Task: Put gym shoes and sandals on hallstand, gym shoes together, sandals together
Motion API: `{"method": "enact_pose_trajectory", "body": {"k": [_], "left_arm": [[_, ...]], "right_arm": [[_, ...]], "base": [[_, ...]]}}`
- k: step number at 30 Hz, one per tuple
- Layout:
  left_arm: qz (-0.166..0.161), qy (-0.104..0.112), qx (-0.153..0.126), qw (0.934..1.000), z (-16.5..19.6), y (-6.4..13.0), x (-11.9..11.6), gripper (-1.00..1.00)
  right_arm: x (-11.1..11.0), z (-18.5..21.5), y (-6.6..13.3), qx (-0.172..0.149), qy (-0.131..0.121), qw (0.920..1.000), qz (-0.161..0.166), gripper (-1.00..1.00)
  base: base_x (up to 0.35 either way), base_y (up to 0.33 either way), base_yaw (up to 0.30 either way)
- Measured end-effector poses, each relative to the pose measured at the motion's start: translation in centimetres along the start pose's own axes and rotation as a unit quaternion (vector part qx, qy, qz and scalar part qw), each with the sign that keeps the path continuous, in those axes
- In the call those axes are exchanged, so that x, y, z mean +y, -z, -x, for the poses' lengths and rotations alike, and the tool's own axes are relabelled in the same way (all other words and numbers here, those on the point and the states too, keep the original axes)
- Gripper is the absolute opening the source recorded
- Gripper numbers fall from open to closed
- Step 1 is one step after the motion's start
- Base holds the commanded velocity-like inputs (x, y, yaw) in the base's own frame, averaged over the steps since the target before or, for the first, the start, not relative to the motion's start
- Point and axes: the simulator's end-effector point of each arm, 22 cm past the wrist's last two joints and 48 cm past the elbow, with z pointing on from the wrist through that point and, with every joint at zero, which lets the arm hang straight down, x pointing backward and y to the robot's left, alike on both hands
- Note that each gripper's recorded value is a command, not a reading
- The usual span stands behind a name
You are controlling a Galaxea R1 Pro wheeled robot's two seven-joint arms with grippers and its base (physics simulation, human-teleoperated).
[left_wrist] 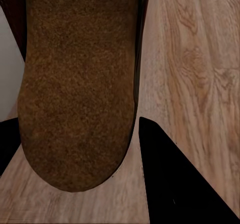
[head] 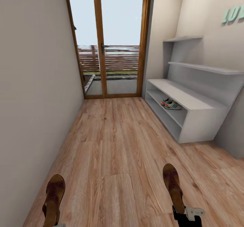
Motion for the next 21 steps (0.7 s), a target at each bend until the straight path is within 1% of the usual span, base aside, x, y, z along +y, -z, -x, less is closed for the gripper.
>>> {"method": "enact_pose_trajectory", "body": {"k": [21], "left_arm": [[0.000,0.000,0.000,1.0000,0.00,0.00,-0.01,-1.00]], "right_arm": [[0.00,0.00,0.00,0.000,0.000,1.0000,0.000,-1.00]], "base": [[0.339,0.001,0.000]]}}
